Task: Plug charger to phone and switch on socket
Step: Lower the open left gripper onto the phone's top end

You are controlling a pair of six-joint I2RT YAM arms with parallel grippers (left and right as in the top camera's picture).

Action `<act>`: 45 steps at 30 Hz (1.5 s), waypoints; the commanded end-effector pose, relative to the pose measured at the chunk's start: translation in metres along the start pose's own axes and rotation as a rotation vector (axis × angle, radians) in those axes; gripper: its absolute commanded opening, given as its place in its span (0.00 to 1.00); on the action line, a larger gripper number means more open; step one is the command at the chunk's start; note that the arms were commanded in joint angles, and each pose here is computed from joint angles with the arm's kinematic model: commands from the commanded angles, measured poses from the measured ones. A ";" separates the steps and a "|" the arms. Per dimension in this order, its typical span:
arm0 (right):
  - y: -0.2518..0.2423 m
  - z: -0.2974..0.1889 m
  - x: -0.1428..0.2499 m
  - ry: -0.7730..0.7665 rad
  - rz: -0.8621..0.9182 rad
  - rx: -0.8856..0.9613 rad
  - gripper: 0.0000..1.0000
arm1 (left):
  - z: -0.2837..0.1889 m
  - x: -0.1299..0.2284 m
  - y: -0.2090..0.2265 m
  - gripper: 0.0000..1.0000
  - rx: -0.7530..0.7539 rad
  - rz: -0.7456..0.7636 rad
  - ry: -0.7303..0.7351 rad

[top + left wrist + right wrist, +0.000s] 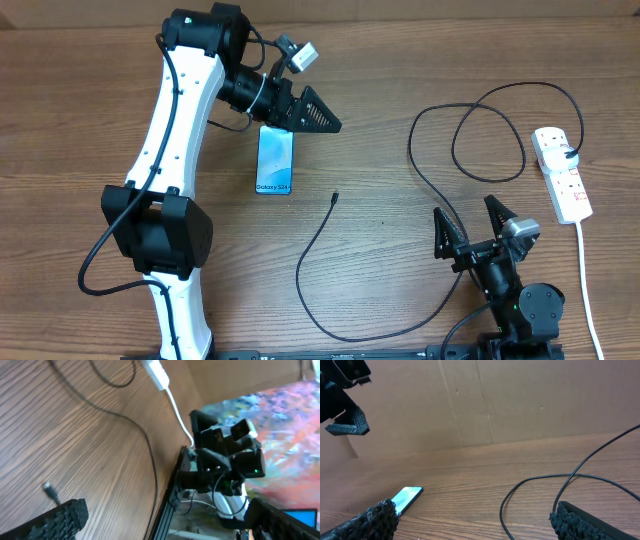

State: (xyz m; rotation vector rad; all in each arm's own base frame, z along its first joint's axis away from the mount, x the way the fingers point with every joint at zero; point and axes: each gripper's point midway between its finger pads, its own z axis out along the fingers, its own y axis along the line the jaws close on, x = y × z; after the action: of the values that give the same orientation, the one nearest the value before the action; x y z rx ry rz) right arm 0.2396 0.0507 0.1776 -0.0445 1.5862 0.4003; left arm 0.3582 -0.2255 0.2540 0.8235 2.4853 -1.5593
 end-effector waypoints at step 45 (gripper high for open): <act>0.001 0.000 0.002 -0.001 -0.002 -0.005 1.00 | -0.002 0.041 0.163 0.89 -0.939 -0.563 0.048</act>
State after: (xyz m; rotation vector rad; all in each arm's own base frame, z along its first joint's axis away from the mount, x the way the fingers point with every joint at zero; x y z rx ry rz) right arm 0.2396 0.0507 0.1774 -0.0450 1.5870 0.4004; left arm 0.4024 -0.1776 0.1322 0.2147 3.0692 -0.5301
